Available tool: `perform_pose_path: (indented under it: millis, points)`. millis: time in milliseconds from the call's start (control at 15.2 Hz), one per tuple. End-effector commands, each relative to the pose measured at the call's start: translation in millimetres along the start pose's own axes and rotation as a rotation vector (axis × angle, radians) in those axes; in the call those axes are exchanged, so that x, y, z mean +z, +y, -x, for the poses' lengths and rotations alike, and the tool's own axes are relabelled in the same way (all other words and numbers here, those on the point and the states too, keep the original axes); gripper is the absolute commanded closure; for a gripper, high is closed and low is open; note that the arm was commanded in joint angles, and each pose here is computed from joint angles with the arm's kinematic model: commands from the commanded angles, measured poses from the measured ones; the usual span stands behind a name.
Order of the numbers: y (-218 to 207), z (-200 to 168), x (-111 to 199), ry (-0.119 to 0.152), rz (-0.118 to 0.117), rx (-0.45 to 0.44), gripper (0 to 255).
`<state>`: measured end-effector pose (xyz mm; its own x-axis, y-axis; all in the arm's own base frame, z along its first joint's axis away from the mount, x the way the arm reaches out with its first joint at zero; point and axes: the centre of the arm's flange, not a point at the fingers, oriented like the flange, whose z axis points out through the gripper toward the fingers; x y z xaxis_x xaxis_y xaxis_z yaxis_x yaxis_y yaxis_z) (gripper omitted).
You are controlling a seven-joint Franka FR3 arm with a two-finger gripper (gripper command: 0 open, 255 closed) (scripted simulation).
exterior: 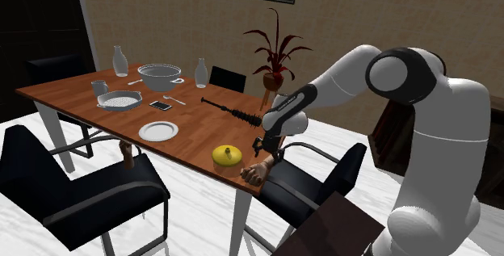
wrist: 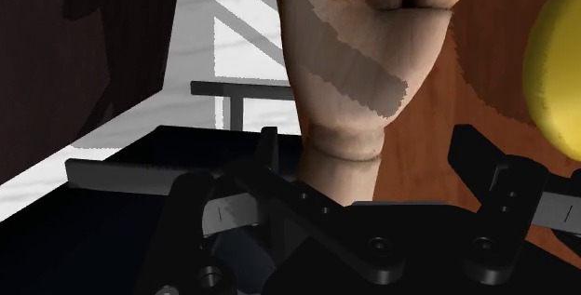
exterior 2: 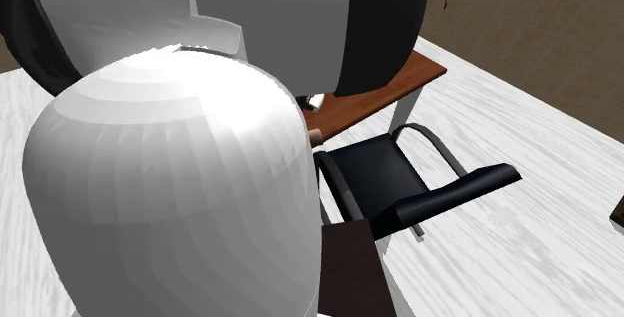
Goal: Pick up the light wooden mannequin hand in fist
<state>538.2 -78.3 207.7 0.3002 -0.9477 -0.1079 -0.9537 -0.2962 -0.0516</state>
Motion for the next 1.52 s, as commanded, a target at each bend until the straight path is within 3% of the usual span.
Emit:
perform_pose_path:
  millis: [0,528,594,1188,1452]
  points:
    - [-0.8,-5.7,12.2,0.000,-0.002,0.022,0]
    - [1.0,-9.5,46.7,0.000,-0.002,0.022,0]
    - [0.8,-9.5,46.6,0.000,-0.002,0.022,255]
    - [1.0,-9.5,46.7,0.000,-0.002,0.022,255]
    - [-0.1,-7.2,25.7,0.000,-0.002,0.022,255]
